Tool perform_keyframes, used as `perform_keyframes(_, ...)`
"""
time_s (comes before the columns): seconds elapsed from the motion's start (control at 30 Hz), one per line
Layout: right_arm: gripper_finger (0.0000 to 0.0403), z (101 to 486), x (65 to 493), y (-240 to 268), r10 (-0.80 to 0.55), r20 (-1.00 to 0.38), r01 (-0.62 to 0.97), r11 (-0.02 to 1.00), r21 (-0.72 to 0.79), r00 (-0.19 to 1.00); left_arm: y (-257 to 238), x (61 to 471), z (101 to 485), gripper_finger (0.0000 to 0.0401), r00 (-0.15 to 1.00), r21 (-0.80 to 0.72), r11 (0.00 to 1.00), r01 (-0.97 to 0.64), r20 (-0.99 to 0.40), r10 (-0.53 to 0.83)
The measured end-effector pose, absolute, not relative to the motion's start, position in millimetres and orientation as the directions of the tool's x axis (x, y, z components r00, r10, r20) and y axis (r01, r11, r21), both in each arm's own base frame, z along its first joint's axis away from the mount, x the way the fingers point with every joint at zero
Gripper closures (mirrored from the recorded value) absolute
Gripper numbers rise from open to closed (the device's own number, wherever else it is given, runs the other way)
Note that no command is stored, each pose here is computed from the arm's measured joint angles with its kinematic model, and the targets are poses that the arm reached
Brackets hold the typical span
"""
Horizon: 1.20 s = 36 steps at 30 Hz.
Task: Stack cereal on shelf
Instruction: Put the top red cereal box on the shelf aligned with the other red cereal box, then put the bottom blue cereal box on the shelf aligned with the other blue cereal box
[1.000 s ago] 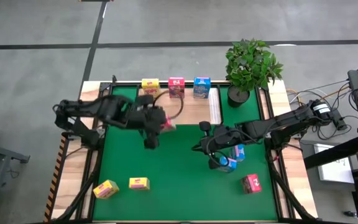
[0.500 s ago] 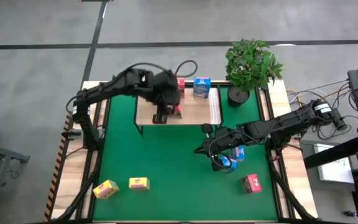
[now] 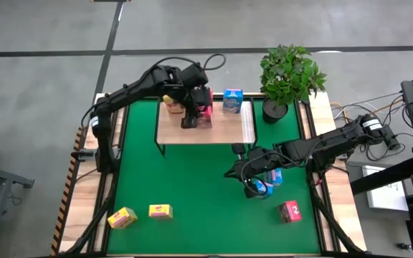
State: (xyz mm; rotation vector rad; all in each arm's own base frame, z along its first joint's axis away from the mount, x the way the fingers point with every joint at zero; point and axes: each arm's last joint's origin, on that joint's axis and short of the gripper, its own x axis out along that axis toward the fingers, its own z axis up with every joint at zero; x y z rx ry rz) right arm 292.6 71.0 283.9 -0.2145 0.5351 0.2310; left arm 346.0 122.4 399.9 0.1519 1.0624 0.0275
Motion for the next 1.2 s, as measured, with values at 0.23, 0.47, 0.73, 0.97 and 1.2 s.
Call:
perform_keyframes(0.23, 0.0394, 283.9, 292.7, 70.9, 0.160, -0.525, -0.267, 0.954, -0.134, 0.836, 130.6, 355.1, 386.6, 0.0241, 0.460, 0.122, 0.992, 0.044, -0.884, 0.088)
perform_keyframes(0.47, 0.0394, 284.0, 292.7, 70.9, 0.160, -0.525, -0.267, 0.954, -0.134, 0.836, 130.9, 356.1, 384.5, 0.0203, 0.451, 0.119, 0.991, 0.052, -0.889, 0.084)
perform_keyframes(0.73, 0.0394, 284.4, 293.0, 71.0, 0.161, -0.520, -0.266, 0.954, -0.134, 0.839, 126.6, 352.3, 401.6, 0.0164, 0.485, 0.147, 0.988, 0.054, -0.868, 0.103)
perform_keyframes(0.97, 0.0394, 284.6, 293.1, 71.0, 0.160, -0.518, -0.271, 0.952, -0.145, 0.840, 107.0, 333.9, 435.7, 0.0161, 0.565, 0.150, 0.989, 0.007, -0.817, 0.119)
perform_keyframes(1.2, 0.0394, 286.7, 294.3, 71.2, 0.160, -0.497, -0.272, 0.949, -0.161, 0.853, 54.6, 306.4, 457.2, 0.0161, 0.653, 0.126, 0.990, 0.059, -0.756, 0.057)
